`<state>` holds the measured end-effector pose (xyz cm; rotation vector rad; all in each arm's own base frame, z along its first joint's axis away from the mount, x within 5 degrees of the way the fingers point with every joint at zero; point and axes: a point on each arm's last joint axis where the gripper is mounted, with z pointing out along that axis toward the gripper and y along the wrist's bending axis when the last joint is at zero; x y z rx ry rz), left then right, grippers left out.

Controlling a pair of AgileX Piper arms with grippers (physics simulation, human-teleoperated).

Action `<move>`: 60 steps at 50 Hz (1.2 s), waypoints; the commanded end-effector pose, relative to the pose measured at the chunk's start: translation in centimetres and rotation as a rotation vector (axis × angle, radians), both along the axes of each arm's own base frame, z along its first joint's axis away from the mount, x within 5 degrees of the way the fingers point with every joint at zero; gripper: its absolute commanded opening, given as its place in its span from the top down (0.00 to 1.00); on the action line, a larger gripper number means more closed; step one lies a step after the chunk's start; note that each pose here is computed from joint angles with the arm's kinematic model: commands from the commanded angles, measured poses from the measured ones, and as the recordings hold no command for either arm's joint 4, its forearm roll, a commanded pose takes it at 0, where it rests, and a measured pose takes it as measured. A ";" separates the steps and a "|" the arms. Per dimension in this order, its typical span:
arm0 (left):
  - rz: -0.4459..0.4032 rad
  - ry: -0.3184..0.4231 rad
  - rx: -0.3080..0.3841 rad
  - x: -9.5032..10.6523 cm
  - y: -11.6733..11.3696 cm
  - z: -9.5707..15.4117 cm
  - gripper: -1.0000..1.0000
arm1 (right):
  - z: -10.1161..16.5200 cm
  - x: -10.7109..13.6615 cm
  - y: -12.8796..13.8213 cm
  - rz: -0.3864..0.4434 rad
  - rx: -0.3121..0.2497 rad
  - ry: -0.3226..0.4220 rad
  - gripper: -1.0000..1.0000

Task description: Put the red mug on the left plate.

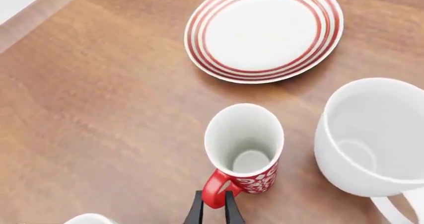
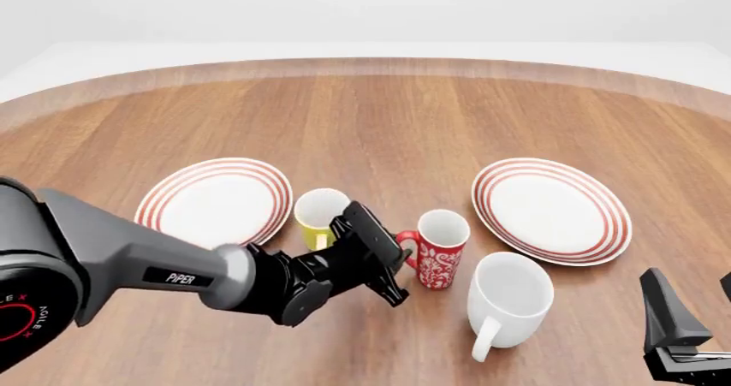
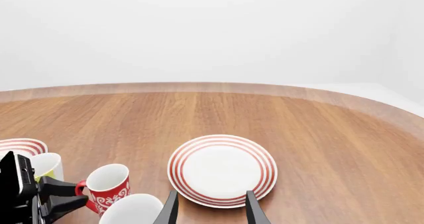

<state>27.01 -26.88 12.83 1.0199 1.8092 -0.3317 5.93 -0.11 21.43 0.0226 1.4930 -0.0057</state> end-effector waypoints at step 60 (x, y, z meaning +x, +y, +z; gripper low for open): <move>0.277 -0.367 -0.096 -0.1 13.6 21.8 1.00 | 0.0 0.0 0.0 0.000 0.000 0.000 0.00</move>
